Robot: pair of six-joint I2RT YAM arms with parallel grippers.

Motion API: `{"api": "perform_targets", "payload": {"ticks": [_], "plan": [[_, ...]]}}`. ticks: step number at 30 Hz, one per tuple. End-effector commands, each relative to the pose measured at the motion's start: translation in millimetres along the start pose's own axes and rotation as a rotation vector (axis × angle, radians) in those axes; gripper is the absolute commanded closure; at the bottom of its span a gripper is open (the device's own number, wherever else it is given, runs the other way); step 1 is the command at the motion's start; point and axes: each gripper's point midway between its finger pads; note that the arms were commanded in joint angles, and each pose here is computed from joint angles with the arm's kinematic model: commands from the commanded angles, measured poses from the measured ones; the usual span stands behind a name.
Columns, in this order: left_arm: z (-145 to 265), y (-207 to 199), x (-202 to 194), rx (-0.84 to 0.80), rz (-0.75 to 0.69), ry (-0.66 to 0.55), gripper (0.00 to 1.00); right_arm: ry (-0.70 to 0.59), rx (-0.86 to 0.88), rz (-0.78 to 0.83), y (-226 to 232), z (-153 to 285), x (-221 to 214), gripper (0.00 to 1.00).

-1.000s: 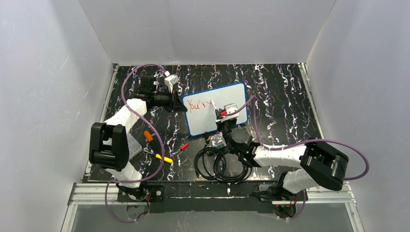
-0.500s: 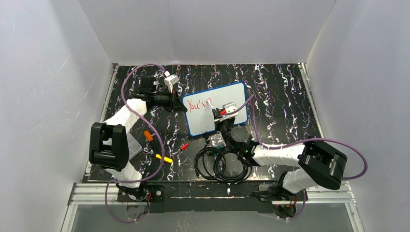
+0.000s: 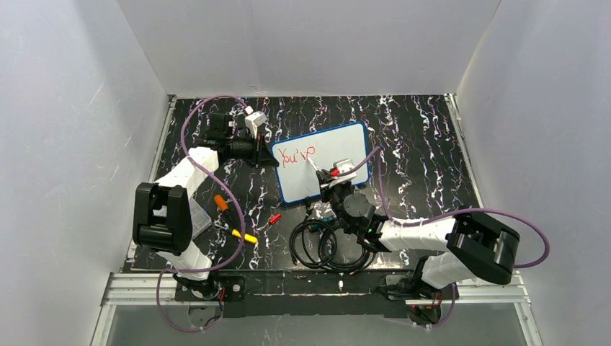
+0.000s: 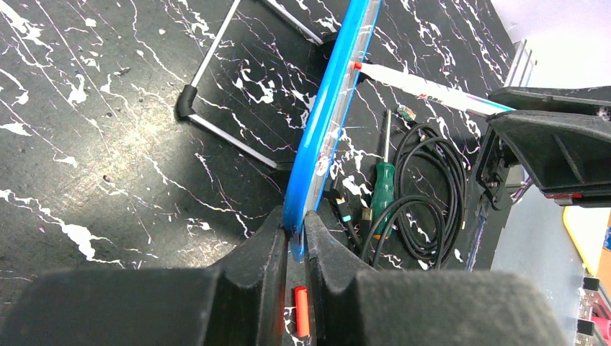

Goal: Write a sentence on the whiteboard

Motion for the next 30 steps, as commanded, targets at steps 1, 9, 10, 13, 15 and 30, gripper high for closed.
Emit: {"api": "perform_targets", "payload": {"ticks": [1,9,10,13,15,30], "plan": [[9,-13,15,-0.013,-0.047,-0.022,1.00,0.026,-0.048,0.003,-11,5,-8,0.99],[9,-13,14,-0.013,-0.048,-0.020,1.00,0.020,-0.095,0.016,-20,8,-5,0.99],[9,-13,15,-0.013,-0.050,-0.022,1.00,0.019,-0.098,0.018,-21,8,-4,0.99],[9,-13,15,-0.013,-0.050,-0.021,1.00,0.015,-0.112,0.021,-24,9,-2,0.99],[9,-13,15,-0.013,-0.049,-0.020,1.00,0.013,-0.118,0.025,-25,10,-1,0.99],[10,-13,15,-0.009,-0.055,-0.017,1.00,0.014,-0.054,0.025,-10,7,12,0.99]]}}
Point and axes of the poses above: each gripper's point midway between its finger pads, its own z axis back along the fingers, its own y axis along the line the jaws close on, x = y × z, and after that the axes turned 10 degrees about -z, right-handed
